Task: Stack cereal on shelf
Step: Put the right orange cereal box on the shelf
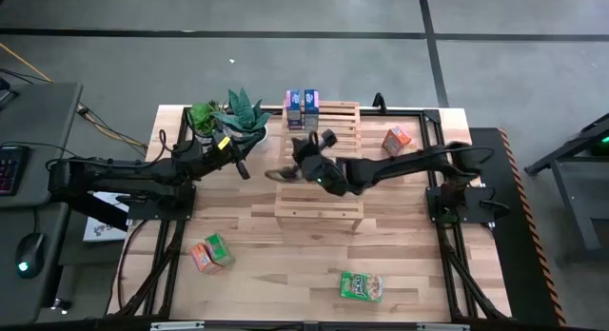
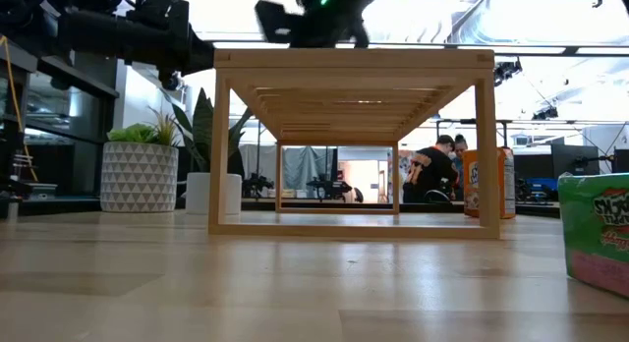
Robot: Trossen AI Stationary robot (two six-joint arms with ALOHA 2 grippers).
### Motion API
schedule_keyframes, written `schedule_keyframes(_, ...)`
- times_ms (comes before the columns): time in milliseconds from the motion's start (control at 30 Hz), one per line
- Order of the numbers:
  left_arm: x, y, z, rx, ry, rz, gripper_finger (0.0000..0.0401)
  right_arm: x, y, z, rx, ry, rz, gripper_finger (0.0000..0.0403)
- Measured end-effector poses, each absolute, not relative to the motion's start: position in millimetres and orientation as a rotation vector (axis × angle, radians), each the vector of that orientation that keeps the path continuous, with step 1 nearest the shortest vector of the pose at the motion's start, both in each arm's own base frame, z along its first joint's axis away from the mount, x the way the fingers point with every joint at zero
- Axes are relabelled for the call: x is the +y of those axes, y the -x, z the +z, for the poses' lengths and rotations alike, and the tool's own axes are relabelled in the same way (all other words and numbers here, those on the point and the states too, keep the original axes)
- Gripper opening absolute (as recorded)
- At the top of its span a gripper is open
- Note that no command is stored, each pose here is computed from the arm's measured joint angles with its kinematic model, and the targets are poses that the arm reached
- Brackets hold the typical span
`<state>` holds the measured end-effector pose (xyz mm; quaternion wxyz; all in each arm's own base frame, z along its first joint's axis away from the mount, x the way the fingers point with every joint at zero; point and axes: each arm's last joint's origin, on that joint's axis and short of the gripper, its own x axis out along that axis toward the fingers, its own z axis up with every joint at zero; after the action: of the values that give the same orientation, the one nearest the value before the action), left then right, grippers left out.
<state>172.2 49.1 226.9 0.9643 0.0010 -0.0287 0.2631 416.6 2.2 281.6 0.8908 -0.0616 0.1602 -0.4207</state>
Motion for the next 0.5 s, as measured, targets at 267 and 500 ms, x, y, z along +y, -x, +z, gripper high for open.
schedule_keyframes(267, 49, -172, 227, -0.061, 0.01, 0.532, 0.0, 26, -319, 324, 0.648, 0.041, -0.839, 0.0)
schedule_keyframes(500, 49, -172, 227, -0.065, 0.024, 0.532, 0.0, 31, -235, 340, 0.838, -0.142, -1.016, 0.0)
